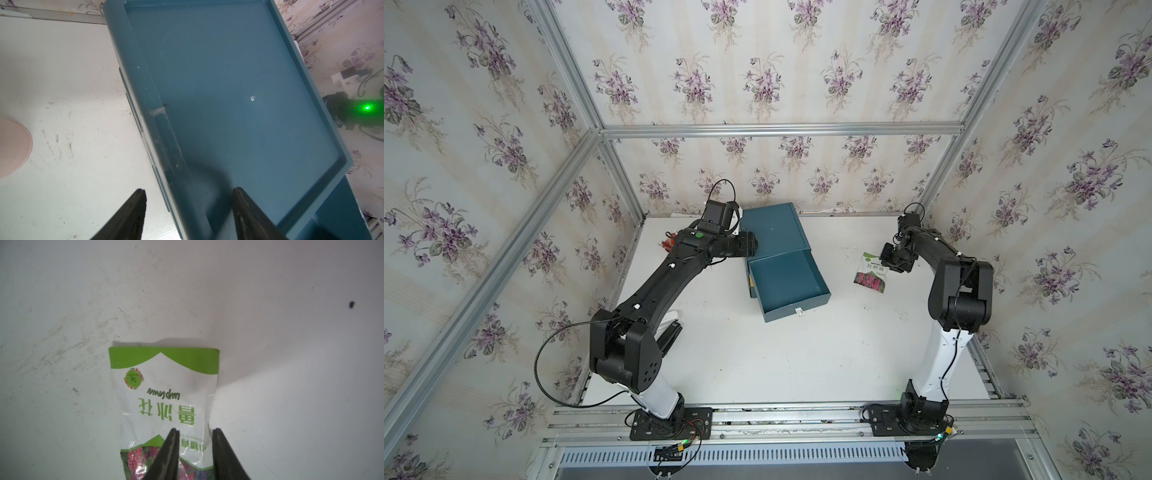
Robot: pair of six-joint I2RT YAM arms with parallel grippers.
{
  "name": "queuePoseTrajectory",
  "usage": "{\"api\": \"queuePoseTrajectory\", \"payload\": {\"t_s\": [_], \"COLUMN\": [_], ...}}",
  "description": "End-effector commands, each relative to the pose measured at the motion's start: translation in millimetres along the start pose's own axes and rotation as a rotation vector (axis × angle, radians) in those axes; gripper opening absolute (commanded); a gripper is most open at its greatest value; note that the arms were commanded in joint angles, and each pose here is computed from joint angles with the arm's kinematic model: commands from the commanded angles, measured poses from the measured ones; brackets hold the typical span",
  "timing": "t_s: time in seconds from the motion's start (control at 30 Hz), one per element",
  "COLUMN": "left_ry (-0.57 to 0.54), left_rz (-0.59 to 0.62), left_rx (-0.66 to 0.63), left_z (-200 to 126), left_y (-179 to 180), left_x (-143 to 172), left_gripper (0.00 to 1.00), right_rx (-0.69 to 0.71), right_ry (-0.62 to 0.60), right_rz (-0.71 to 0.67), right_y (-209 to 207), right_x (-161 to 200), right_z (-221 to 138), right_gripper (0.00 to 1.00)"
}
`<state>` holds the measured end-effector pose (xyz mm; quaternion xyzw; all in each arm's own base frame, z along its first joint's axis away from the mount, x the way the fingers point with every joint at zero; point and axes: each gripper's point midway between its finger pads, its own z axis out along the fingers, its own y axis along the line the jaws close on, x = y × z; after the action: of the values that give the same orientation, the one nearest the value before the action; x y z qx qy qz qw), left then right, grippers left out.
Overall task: Take the seed bags out of the drawer
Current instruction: Place the seed packet at the center of the board, then close the drawer in the storage box.
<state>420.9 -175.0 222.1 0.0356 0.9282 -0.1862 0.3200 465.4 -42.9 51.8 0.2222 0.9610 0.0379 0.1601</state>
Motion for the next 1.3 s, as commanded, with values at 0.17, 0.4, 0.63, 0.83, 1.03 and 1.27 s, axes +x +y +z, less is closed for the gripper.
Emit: {"api": "queuePoseTrajectory", "payload": {"t_s": [0.17, 0.4, 0.63, 0.83, 1.03, 1.27], "left_ry": [0.136, 0.137, 0.140, 0.143, 0.146, 0.148], "left_rz": [0.007, 0.006, 0.005, 0.006, 0.001, -0.003], "left_rx": [-0.098, -0.093, -0.087, -0.081, -0.078, -0.081], "left_z": [2.0, 2.4, 4.0, 5.4, 5.7, 4.9], "left_y": [22.7, 21.3, 20.1, 18.7, 18.2, 19.0], "left_x": [33.7, 33.3, 32.3, 31.3, 31.6, 32.4], "left_gripper": [0.69, 0.69, 0.69, 0.69, 0.69, 0.69], "right_rx": [-0.130, -0.256, -0.351, -0.440, -0.564, -0.635], "right_ry": [-0.012, -0.049, -0.079, -0.076, -0.059, -0.015], "right_rz": [-0.050, -0.178, -0.316, -0.404, -0.459, -0.619], "right_y": [29.0, 74.0, 117.0, 139.8, 152.1, 161.0], "right_x": [15.4, 59.6, 114.5, 162.5, 211.4, 275.3], "right_z": [-52.4, -131.0, -202.7, -242.9, -270.9, -280.0], "right_gripper": [0.56, 0.79, 0.94, 0.98, 0.98, 0.97]}}
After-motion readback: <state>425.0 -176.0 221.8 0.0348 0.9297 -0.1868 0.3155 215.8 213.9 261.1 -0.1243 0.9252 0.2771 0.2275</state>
